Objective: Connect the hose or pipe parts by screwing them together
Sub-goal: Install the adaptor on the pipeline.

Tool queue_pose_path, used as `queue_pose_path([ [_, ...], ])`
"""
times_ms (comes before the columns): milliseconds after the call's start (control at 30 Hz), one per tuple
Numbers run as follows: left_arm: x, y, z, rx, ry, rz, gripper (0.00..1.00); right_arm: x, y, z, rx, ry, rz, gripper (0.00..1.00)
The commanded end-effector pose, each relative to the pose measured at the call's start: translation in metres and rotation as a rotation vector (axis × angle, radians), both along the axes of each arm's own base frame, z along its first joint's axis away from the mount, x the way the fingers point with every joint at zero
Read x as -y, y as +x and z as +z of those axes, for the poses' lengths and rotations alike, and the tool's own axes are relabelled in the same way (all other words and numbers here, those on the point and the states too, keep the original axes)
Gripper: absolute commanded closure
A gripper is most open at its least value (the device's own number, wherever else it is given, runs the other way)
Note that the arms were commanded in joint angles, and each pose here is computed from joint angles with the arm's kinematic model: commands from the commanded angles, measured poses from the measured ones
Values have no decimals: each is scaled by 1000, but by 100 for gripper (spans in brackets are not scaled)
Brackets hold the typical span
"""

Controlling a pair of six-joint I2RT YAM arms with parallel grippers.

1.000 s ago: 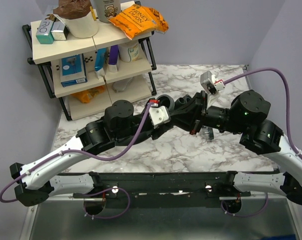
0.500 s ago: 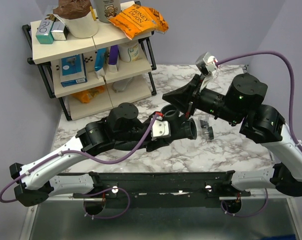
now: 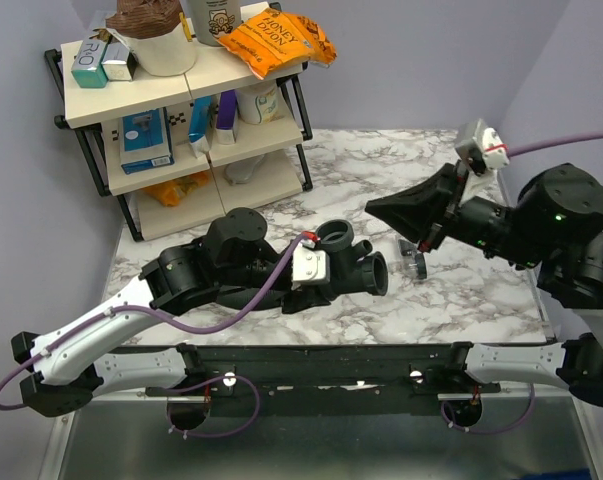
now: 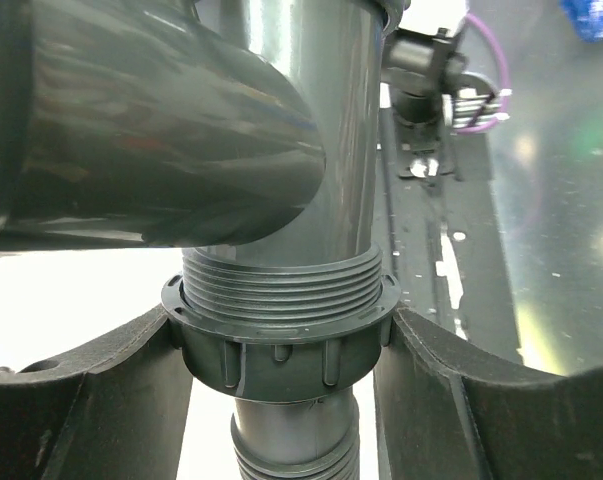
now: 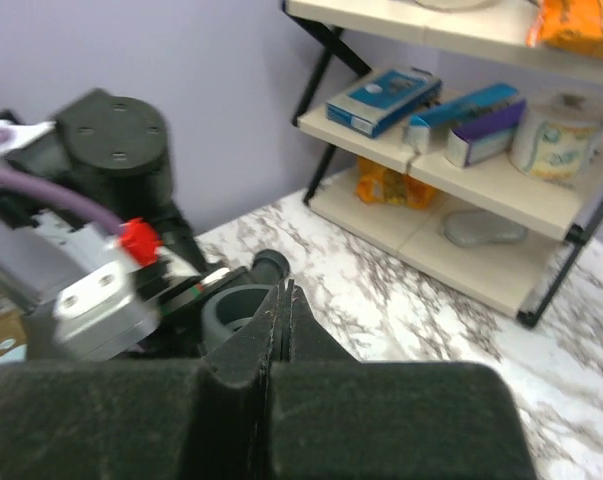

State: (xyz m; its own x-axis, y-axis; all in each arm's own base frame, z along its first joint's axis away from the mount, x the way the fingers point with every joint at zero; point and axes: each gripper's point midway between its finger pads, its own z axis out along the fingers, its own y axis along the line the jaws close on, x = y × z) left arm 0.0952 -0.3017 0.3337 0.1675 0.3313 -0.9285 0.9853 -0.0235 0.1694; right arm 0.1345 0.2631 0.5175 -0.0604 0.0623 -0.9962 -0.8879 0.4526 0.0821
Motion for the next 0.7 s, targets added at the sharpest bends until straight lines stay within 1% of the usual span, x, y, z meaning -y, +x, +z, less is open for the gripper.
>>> queue_pose_path([
  [0,2,-17,22,-49,-57,-67,100,-6,-33,6,54,6,191,99],
  [33,3,-16,21,-54,-56,-69,100,-8,-45,5,61,6,258,99],
  [133,4,-14,27,-91,-71,-55,100,-8,-58,-4,53,-38,337,99],
  [267,9,-17,28,-133,-66,-78,100,-12,-66,-21,10,-108,395,99],
  [367,11,-19,29,-140,-63,-92,100,-19,-57,-38,-2,-175,378,99],
  [500,11,-19,28,-130,-56,-106,100,-26,-49,-46,-13,-208,359,99],
  [667,10,-23,30,-106,-57,-138,100,-32,-31,-55,-21,-243,288,99],
])
